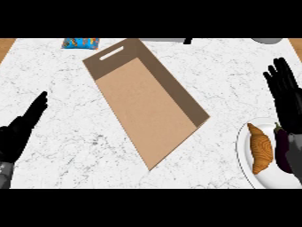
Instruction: Pick the croissant from the plate and place it in the cardboard box
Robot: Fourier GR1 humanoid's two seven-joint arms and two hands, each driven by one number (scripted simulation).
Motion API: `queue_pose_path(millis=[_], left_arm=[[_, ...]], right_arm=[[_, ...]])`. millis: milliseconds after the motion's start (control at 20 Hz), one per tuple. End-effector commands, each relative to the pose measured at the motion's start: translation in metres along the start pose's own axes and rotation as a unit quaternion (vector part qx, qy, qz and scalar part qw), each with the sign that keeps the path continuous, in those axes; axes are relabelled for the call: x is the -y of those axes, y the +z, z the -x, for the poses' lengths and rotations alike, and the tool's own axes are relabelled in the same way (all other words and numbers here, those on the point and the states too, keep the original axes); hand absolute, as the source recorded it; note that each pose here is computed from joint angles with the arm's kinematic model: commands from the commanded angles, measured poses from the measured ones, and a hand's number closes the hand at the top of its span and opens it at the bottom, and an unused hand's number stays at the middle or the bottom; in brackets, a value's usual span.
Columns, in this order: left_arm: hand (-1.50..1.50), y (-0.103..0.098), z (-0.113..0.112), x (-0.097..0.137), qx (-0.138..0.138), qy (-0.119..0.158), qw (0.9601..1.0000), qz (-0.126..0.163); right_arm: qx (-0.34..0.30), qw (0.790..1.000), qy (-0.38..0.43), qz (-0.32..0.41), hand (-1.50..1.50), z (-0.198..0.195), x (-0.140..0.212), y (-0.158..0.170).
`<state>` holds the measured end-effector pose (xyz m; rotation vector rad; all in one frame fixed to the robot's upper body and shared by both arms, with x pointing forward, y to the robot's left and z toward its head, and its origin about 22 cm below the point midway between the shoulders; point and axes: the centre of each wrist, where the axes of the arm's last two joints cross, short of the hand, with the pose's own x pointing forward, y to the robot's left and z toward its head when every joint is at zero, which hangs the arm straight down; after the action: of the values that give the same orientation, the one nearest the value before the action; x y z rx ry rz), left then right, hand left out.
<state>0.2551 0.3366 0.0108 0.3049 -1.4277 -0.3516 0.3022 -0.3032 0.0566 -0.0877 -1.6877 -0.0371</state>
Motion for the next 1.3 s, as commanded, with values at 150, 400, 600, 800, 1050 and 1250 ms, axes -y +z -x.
queue_pose_path(millis=[150,400,600,800,1050,1250], left_arm=[[0.0,0.013,0.001,0.009,0.007,0.007,0.9981,-0.061],[0.0,0.003,-0.009,0.022,0.004,0.028,0.9974,-0.066],[0.0,0.012,-0.003,0.046,-0.011,0.027,0.9974,-0.066],[0.0,0.017,-0.01,0.041,-0.013,0.029,0.9963,-0.08],[0.0,0.014,-0.018,0.047,-0.01,0.03,0.9973,-0.066],[0.0,0.009,-0.019,0.047,-0.006,0.03,0.9973,-0.067]], right_arm=[[0.115,0.99,0.084,-0.017,-1.5,-0.03,0.0,-0.01],[0.062,0.936,0.286,0.195,1.5,0.007,0.052,0.004],[0.107,0.949,0.206,0.214,-1.5,0.042,0.02,0.04],[0.088,0.933,0.323,0.133,-1.5,0.012,0.052,0.042],[-0.002,0.878,0.475,0.059,-1.5,-0.01,0.083,0.054],[-0.099,0.829,0.55,-0.021,-1.5,-0.029,0.077,0.054]])
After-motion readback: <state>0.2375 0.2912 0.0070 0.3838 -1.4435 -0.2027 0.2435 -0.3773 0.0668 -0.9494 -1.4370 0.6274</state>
